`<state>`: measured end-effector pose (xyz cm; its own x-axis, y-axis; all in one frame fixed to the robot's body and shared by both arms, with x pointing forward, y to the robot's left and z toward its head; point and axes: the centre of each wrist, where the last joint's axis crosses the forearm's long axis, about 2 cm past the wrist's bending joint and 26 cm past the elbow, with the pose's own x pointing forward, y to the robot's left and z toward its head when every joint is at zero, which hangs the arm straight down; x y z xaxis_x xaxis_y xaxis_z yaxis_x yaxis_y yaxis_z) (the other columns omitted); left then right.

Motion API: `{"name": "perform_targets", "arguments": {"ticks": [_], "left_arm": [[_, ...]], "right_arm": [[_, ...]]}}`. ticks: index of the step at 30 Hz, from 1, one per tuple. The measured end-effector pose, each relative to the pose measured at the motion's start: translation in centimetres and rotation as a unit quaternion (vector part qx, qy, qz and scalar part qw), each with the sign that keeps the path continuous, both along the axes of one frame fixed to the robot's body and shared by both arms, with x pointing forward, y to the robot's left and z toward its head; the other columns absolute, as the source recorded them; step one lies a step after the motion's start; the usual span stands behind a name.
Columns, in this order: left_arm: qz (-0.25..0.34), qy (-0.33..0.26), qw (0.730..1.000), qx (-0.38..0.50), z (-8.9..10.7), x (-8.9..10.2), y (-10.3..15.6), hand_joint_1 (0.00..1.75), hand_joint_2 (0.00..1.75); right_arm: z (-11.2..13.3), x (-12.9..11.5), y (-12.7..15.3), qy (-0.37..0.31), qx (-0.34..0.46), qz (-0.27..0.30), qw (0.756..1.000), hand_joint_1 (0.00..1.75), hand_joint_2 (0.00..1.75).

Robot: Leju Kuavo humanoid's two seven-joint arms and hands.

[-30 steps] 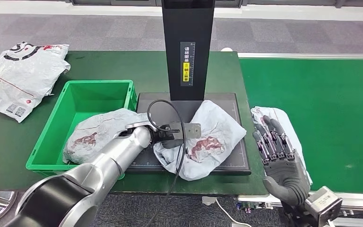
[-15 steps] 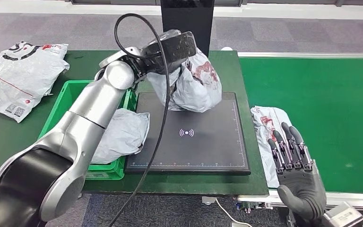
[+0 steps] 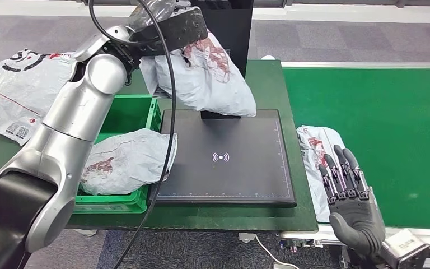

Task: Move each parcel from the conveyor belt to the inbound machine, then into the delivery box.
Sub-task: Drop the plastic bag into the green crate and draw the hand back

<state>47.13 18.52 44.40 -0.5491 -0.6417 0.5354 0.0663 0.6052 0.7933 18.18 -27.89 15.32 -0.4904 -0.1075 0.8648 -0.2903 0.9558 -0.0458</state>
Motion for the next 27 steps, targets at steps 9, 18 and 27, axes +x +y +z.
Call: {"name": "perform_targets", "arguments": {"ticks": [9, 18, 27], "left_arm": [[0.155, -0.049, 0.978, 0.129, 0.7, 1.0, 3.6, 1.75, 1.75], [0.199, -0.032, 0.964, 0.172, -0.3, 1.8, 5.5, 1.75, 1.75], [0.310, 0.031, 0.913, 0.265, -4.4, 3.6, 11.5, 1.75, 1.75]], "right_arm": [[-0.9, 0.2, -0.5, 0.019, 0.008, -0.006, 1.000, 0.00, 1.75], [-1.5, 0.3, -0.7, 0.029, 0.011, -0.009, 0.999, 0.00, 1.75], [-2.0, 1.1, -0.5, 0.043, 0.013, -0.006, 0.999, 0.00, 1.75]]}}
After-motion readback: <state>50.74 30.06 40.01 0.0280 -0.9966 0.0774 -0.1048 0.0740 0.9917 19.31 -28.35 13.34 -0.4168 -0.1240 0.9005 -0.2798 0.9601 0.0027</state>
